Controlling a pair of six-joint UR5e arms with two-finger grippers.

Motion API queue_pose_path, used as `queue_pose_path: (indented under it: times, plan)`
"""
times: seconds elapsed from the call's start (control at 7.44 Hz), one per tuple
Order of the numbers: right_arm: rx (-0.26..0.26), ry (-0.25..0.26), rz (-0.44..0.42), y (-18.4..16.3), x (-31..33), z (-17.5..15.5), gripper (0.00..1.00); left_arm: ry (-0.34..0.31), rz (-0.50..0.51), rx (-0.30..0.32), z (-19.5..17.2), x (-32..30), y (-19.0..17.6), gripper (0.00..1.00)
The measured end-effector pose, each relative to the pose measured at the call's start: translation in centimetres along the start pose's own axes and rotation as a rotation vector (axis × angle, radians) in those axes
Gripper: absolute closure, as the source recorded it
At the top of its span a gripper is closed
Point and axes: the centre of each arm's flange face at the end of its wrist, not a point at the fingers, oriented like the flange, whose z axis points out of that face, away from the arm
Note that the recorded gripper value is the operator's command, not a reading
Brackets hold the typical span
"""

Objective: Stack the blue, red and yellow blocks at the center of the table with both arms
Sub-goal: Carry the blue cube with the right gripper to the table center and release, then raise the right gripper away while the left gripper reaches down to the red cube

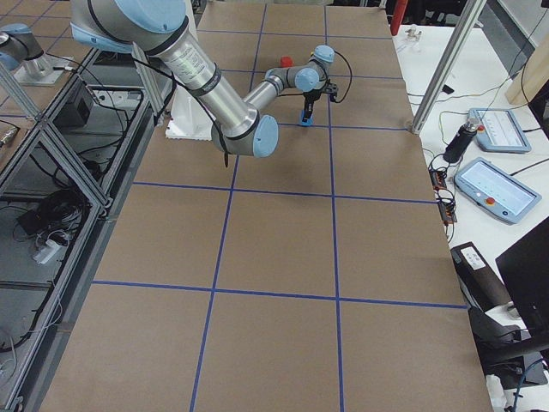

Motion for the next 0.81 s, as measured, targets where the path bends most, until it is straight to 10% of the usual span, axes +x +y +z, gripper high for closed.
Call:
queue_pose_path:
  times: [0.81]
  plan:
    - [0.091,-0.078,0.051,-3.3,6.9,-6.4,0.0,0.039,-0.119,-0.02,2.1,7.5,-5.1,0.0]
